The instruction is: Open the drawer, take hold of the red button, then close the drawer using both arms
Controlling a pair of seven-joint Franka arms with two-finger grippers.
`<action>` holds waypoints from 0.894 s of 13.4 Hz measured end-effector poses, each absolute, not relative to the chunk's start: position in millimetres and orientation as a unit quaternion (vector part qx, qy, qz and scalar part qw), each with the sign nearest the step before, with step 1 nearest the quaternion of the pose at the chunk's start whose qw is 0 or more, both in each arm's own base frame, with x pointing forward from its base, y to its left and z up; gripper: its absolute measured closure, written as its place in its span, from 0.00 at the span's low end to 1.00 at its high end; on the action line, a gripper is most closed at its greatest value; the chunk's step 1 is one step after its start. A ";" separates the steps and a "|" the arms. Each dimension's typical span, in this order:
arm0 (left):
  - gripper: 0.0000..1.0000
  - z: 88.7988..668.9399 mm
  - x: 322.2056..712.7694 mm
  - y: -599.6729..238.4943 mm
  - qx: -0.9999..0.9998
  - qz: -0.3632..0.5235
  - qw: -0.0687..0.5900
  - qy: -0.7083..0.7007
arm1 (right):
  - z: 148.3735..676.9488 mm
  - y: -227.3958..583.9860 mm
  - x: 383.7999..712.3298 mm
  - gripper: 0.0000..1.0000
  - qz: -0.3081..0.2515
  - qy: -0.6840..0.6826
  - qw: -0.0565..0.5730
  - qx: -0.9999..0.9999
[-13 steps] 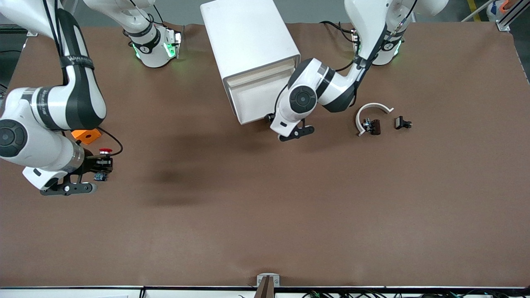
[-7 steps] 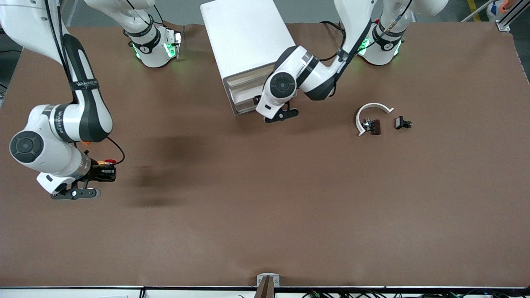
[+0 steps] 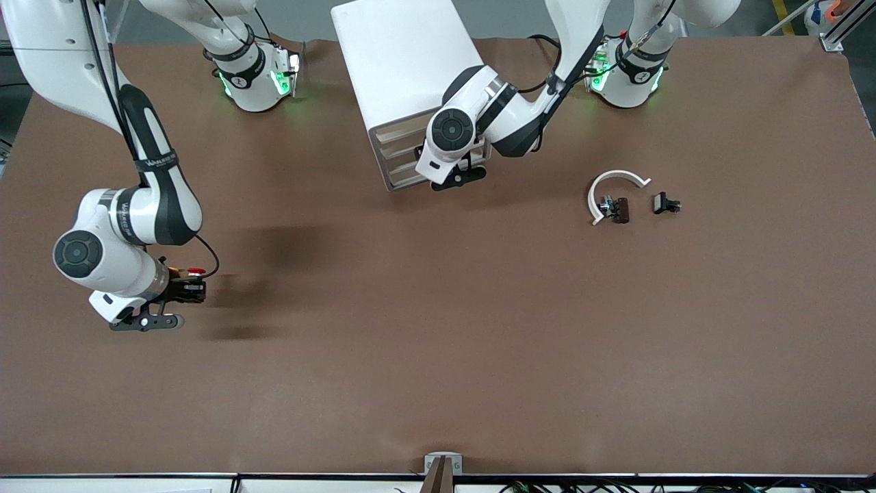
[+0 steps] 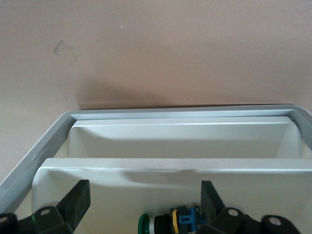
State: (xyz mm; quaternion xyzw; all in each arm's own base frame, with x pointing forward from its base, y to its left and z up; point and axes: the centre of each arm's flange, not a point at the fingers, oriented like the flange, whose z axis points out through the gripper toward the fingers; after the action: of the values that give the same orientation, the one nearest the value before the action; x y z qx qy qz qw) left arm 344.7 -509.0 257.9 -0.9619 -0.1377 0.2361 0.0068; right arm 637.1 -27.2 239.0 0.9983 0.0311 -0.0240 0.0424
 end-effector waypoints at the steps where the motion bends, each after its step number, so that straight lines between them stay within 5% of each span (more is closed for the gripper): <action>1: 0.00 261.5 353.0 -507.2 -0.963 0.230 0.003 -0.141 | 231.2 -27.0 636.2 0.59 -0.028 0.032 0.042 0.998; 5: 0.00 301.5 465.9 -448.7 -0.969 0.152 -0.019 -0.191 | 215.1 -26.4 628.8 0.59 -0.043 0.032 0.041 0.998; 9: 0.00 354.3 600.5 -298.4 -0.959 0.085 -0.027 -0.270 | 210.0 -35.2 626.3 0.59 -0.041 0.026 0.040 0.998; 12: 0.00 415.4 657.8 -191.1 -0.952 0.038 -0.012 -0.305 | 202.0 -42.9 625.2 0.59 -0.042 0.029 0.039 0.998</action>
State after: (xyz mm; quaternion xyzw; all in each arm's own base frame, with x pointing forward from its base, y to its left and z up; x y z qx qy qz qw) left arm 657.8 -191.1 415.4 -0.9516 -0.3049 0.0378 -0.0116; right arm 625.2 -42.9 202.0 0.9979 0.0290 -0.0420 0.0392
